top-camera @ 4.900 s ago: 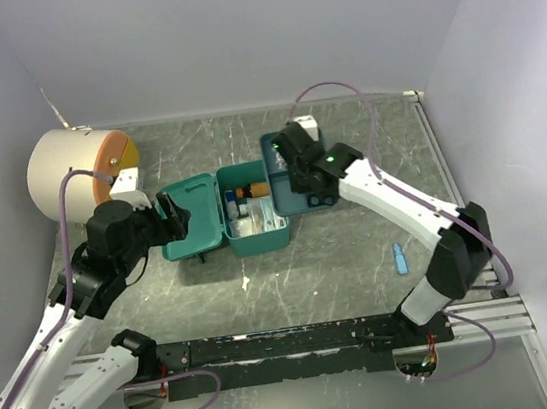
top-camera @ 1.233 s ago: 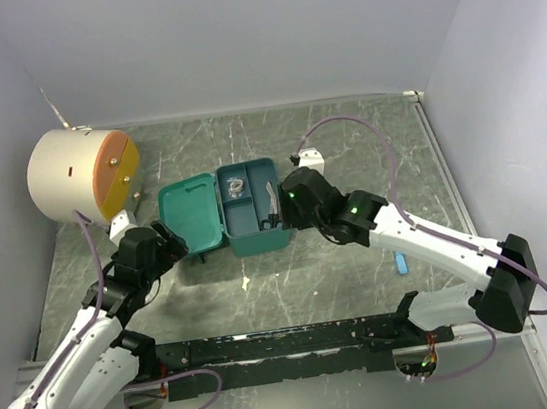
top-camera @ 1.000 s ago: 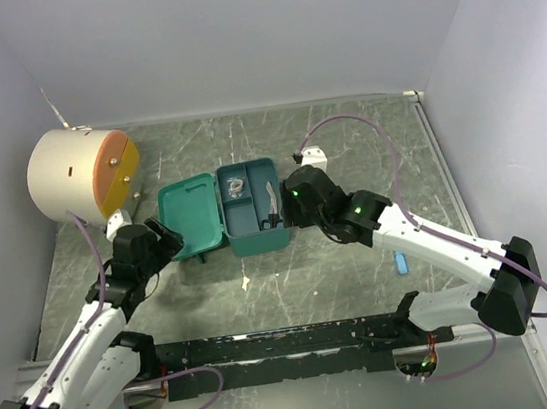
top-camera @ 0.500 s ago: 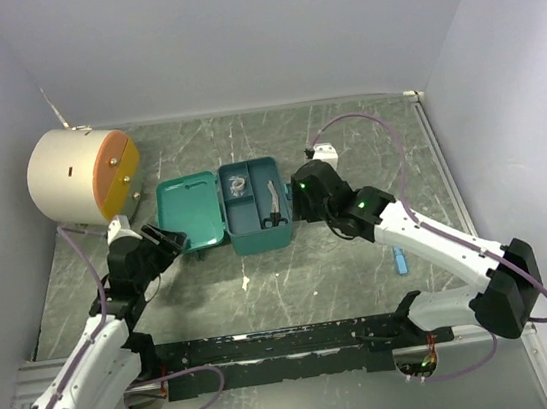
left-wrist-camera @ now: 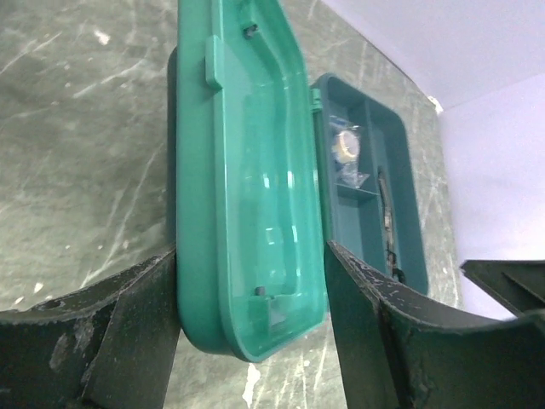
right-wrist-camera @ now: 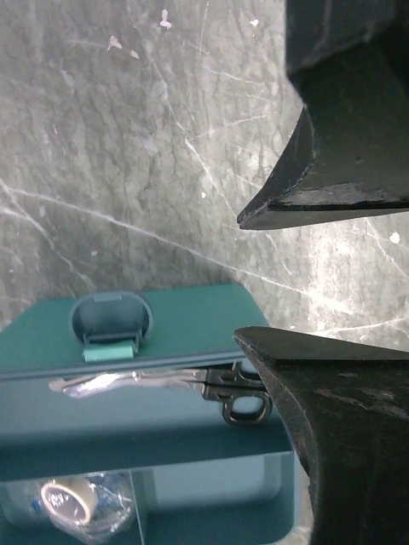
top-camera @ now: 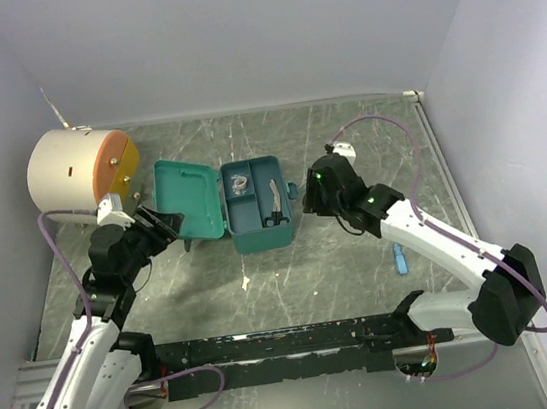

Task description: Organize the medicine kit

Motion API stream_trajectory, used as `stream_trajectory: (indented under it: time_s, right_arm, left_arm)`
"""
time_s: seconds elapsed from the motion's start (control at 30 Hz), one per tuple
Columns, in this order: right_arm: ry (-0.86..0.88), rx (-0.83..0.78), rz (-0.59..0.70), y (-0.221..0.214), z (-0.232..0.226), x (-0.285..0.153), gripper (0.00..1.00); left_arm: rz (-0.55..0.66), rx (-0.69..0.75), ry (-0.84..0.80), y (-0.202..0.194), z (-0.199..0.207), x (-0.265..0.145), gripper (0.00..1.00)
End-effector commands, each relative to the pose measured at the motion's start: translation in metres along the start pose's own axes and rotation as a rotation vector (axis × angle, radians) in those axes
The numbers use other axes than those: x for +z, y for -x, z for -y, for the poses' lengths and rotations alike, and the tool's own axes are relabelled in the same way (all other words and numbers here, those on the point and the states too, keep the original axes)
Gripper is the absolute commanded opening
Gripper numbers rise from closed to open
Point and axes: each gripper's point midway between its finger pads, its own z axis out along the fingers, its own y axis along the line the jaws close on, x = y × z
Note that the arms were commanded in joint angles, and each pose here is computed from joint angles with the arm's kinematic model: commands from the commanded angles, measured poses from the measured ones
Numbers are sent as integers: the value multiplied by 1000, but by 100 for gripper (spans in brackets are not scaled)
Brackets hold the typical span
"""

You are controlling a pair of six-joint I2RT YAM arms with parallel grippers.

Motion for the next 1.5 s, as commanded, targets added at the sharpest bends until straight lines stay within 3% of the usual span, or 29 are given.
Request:
stream_trajectory:
  time_s: [0.0, 0.6, 0.8, 1.1, 1.47]
  right_arm:
    - [1, 55, 1, 0, 10, 4, 49]
    - [151, 136, -57, -26, 5, 25, 46]
    - [313, 90, -99, -35, -23, 34, 44]
    - [389, 73, -95, -44, -33, 45, 44]
    - [417, 133, -87, -51, -38, 44, 44]
  left_arm:
    - [-31, 60, -116, 12, 35, -7, 74]
    - [-188, 154, -397, 12, 103, -26, 87]
    - [-209, 166, -459, 17, 120, -32, 84]
    - [-284, 105, -574, 14, 147, -28, 82]
    - [-379, 118, -494, -8, 169, -21, 78]
